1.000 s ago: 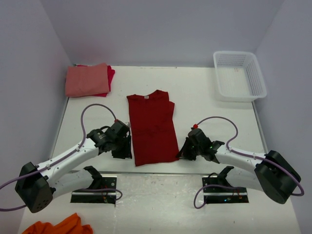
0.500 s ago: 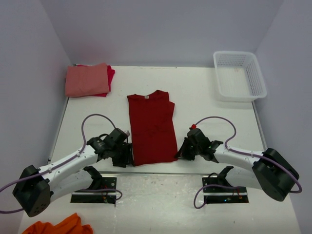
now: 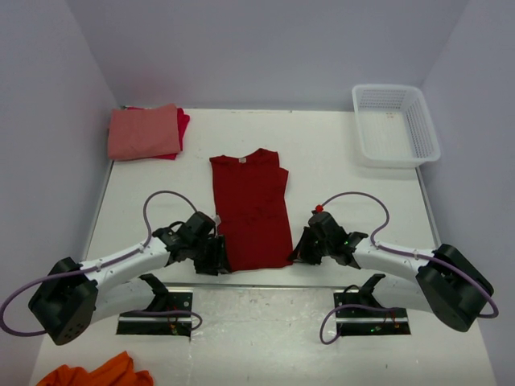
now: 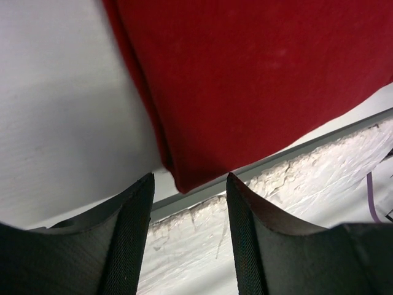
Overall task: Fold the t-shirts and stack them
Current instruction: Grab one side of the 2/3 rectangular tshirt with both arms, then fold the long partially folded tshirt into a neat square
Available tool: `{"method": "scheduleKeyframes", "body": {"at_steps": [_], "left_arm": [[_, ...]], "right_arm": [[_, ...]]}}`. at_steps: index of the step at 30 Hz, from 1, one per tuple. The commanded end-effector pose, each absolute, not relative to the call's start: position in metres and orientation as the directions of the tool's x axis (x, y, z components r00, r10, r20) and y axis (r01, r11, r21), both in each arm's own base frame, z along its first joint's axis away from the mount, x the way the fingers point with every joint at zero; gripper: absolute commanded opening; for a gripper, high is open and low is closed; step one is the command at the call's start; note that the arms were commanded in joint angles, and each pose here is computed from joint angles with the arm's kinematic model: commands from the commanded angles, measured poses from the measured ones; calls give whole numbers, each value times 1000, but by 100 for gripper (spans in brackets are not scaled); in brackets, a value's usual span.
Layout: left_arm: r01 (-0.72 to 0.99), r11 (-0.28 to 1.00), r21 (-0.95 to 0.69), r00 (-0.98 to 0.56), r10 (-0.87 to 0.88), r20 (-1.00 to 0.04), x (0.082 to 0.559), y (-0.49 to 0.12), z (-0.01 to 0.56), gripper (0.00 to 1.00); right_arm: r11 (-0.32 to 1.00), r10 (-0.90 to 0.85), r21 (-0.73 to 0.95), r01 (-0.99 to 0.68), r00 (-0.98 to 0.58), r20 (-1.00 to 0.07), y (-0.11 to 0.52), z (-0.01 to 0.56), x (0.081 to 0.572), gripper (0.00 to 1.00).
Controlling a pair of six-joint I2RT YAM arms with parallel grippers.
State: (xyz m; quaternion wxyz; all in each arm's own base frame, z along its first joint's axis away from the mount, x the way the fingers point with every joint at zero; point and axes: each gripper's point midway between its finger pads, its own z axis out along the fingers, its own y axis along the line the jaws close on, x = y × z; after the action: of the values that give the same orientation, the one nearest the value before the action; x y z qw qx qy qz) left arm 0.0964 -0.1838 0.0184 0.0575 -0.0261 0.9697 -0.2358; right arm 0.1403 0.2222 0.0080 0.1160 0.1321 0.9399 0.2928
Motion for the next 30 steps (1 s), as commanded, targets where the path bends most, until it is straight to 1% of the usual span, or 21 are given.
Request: {"method": "scheduleKeyframes", "body": {"at_steps": [1, 7, 10, 12, 13, 17, 21, 24, 27, 30], "left_arm": [[7, 884, -468, -985, -74, -154, 114, -194, 20, 53], [-5, 893, -450, -987, -77, -143, 113, -191, 13, 50], [-16, 896, -443, -988, -83, -133, 109, -187, 8, 43], [-19, 896, -443, -987, -87, -134, 108, -187, 7, 33], [-22, 897, -442, -987, -91, -136, 108, -186, 7, 21], [-32, 908, -417, -986, -97, -136, 108, -181, 3, 0], [-35, 907, -419, -986, -100, -135, 106, -180, 5, 0], [-42, 906, -422, -982, -116, -151, 105, -176, 11, 0], [-52, 902, -428, -983, -122, -138, 97, -172, 16, 0], [-55, 875, -481, -981, -138, -139, 91, -174, 28, 0]], "right_arm": [[873, 275, 443, 204, -956, -102, 194, -21, 115, 0], [871, 282, 446, 207, -953, -108, 192, -18, 114, 0], [871, 281, 446, 207, -954, -106, 192, -18, 114, 0], [871, 283, 444, 209, -953, -107, 191, -18, 114, 0], [870, 281, 447, 206, -954, -106, 192, -18, 114, 0], [872, 278, 445, 204, -955, -106, 192, -18, 114, 0], [889, 239, 428, 165, -963, -124, 195, -18, 111, 0], [914, 196, 383, 132, -972, -133, 195, -17, 104, 0], [929, 166, 355, 102, -974, -154, 196, -11, 98, 0], [935, 150, 345, 86, -975, -164, 198, -4, 92, 0]]}}
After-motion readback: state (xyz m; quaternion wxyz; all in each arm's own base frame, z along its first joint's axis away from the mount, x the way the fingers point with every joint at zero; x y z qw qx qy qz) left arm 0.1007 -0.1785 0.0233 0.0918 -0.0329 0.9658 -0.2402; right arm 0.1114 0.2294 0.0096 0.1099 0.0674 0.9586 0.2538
